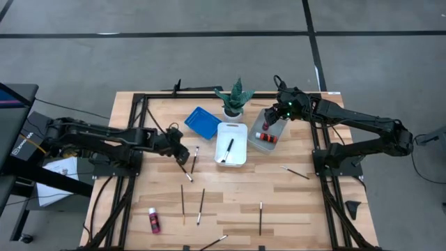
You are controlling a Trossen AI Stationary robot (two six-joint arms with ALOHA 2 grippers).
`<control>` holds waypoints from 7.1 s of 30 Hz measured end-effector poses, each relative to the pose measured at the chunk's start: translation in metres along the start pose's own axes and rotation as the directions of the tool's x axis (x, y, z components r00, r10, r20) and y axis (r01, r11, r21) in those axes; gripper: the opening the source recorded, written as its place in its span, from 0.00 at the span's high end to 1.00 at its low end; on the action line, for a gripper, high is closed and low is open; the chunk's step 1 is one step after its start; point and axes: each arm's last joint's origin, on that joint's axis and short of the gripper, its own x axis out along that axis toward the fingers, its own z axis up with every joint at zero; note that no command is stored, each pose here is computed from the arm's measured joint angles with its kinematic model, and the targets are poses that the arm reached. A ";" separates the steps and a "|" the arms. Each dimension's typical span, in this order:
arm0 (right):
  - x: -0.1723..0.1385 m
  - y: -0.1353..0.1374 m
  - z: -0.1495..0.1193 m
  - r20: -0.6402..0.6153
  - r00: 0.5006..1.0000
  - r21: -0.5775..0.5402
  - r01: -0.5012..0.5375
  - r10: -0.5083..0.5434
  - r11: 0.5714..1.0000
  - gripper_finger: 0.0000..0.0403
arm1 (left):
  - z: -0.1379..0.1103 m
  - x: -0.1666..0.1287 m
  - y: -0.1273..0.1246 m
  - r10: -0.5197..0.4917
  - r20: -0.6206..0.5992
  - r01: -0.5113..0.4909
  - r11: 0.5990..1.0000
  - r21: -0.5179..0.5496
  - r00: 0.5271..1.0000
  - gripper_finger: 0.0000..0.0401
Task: Pick & Place Paint Supplies
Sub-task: Put the large black paint brush into the white bin
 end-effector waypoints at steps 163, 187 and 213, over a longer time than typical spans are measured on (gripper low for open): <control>0.030 0.028 -0.004 -0.027 0.991 -0.002 -0.128 0.128 0.992 0.45 | 0.044 0.107 -0.006 0.284 -0.155 -0.306 0.941 -0.146 0.946 0.75; 0.030 0.028 -0.005 -0.031 0.991 -0.010 -0.131 0.131 0.991 0.45 | 0.043 0.107 -0.008 0.297 -0.137 -0.315 0.939 -0.137 0.945 0.75; 0.030 0.028 -0.005 -0.032 0.991 -0.010 -0.132 0.131 0.991 0.45 | 0.034 0.110 0.000 0.323 -0.138 -0.340 0.932 -0.123 0.936 0.86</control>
